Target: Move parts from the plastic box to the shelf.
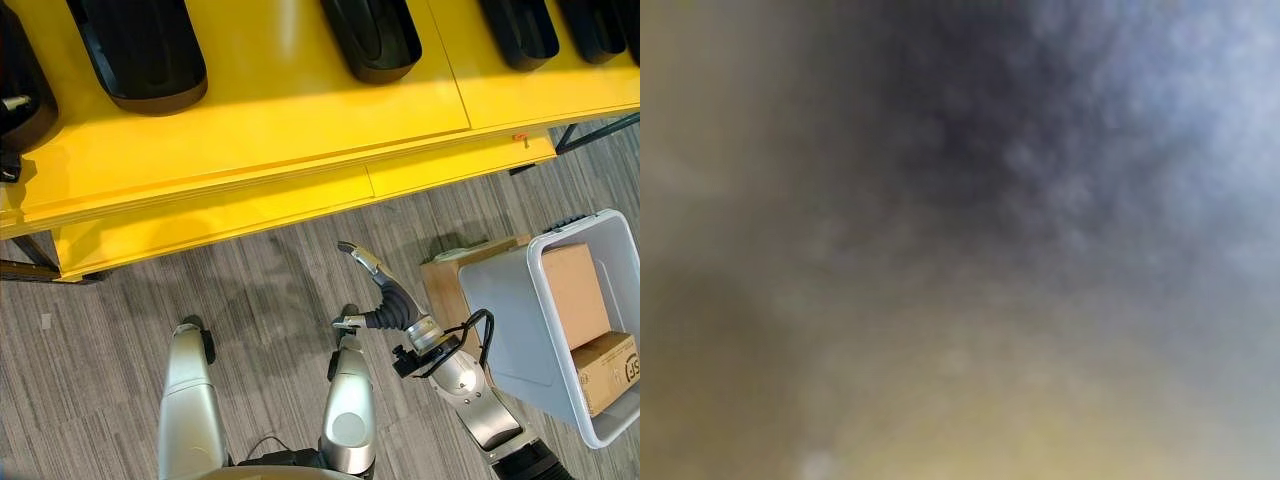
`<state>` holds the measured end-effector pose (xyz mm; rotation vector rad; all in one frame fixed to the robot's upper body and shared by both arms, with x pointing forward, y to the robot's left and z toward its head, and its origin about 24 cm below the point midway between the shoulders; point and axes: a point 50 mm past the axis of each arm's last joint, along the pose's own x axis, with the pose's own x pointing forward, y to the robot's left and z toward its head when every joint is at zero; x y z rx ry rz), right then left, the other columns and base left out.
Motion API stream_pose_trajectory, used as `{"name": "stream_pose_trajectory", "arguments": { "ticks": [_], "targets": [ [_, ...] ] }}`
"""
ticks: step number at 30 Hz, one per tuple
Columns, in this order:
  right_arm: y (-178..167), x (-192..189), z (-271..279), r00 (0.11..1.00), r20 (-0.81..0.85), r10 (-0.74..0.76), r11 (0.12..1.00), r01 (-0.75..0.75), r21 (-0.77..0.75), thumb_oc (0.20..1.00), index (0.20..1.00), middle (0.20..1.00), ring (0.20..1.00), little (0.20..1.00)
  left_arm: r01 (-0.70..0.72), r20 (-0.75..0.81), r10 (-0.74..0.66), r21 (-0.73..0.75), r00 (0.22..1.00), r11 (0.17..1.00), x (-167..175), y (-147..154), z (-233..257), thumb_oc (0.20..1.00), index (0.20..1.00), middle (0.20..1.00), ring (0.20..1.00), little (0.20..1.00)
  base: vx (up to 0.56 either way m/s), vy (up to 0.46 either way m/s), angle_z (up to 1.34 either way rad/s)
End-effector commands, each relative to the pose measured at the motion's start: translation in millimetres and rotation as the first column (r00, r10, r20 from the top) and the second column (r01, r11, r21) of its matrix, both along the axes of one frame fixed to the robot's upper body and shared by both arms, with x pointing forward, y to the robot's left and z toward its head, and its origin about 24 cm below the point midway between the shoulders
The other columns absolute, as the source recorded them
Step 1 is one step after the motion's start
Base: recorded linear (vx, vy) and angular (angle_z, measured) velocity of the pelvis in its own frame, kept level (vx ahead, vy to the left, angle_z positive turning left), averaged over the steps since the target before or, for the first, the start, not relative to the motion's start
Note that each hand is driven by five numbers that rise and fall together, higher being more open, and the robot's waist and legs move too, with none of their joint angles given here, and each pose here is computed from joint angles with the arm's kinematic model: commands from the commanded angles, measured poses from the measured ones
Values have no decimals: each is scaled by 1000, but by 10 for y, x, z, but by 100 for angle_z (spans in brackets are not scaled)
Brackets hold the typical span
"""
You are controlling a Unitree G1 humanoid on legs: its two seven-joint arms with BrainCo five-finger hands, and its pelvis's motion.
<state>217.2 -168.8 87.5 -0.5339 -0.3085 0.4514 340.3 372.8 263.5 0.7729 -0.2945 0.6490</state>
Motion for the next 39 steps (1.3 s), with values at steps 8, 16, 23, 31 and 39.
{"name": "stream_pose_trajectory", "arguments": {
  "ticks": [8,16,23,31,39],
  "targets": [
    [-137,19,234,994,107,-23,999,20,25,1000,1000,1000,1000,1000,-143,-87,135,-85,987,986,-206,365,-262,1000,1000,1000,1000,1000,0,0,0],
    [-243,6,234,991,120,-66,998,66,3,1000,1000,1000,1000,1000,-115,-198,219,433,956,894,-182,247,227,1000,1000,1000,1000,1000,0,23,5],
    [-276,-2,241,989,131,-72,997,75,-18,1000,1000,1000,1000,1000,-56,-228,239,603,944,796,-202,174,300,1000,1000,1000,1000,1000,3,37,0],
    [-345,-21,314,980,177,-91,995,97,-22,1000,1000,1000,1000,1000,-49,-39,140,821,989,569,-327,-195,674,1000,1000,1000,1000,1000,0,0,0],
    [-495,-41,296,974,169,-150,986,160,-42,1000,1000,1000,1000,1000,-140,149,4,921,989,364,-747,-488,1184,1000,1000,1000,1000,1000,-1,7,-1]
  ]
}}
